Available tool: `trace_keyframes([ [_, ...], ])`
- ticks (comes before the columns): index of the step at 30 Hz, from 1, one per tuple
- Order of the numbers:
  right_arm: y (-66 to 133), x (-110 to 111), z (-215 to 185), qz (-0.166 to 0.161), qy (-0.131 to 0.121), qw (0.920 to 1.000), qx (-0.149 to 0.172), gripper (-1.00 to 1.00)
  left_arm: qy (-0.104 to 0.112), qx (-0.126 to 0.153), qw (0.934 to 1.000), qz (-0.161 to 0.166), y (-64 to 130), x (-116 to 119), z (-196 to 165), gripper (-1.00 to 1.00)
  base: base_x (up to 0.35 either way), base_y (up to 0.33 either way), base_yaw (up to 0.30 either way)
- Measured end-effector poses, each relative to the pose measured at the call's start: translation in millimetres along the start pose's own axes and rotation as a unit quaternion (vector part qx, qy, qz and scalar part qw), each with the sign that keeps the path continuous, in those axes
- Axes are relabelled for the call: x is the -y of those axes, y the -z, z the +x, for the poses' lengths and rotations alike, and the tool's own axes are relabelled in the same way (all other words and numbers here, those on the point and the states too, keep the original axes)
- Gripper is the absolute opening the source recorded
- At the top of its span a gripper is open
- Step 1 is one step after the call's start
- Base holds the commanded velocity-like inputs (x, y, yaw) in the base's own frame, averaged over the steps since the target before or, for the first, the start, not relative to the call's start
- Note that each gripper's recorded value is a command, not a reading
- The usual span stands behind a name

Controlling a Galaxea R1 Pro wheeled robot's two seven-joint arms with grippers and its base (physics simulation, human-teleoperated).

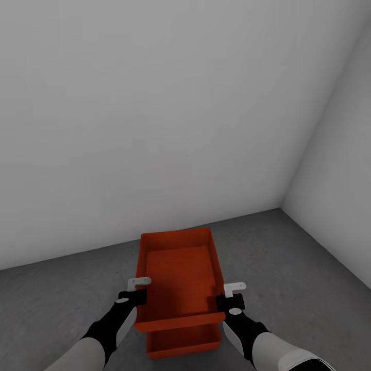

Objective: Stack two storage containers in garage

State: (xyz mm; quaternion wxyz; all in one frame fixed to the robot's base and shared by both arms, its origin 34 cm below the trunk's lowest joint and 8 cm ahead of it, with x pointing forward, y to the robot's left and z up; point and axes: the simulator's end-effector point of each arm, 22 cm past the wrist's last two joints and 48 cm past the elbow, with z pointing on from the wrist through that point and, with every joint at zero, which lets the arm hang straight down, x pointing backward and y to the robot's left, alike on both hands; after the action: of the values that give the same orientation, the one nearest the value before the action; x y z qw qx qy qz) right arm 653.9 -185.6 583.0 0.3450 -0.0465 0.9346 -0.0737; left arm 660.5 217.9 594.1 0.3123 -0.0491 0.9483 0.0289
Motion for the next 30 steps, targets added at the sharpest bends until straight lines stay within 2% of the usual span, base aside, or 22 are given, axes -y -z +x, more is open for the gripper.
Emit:
trace_keyframes([
  [7, -8.4, -1.9, 7.2, 0.0, 0.0, 1.0, 0.0, -1.0, 0.0, 0.0, 1.0, 0.0, -9.0, 0.3, 6.7, -1.0, 0.0, 0.0, 0.0],
  [30, -8.5, -2.0, 6.9, 0.0, 0.0, 1.0, 0.0, -1.0, 0.0, 0.001, 1.0, 0.0, -9.0, 0.2, 6.2, -1.0, -0.011, 0.0, 0.0],
])
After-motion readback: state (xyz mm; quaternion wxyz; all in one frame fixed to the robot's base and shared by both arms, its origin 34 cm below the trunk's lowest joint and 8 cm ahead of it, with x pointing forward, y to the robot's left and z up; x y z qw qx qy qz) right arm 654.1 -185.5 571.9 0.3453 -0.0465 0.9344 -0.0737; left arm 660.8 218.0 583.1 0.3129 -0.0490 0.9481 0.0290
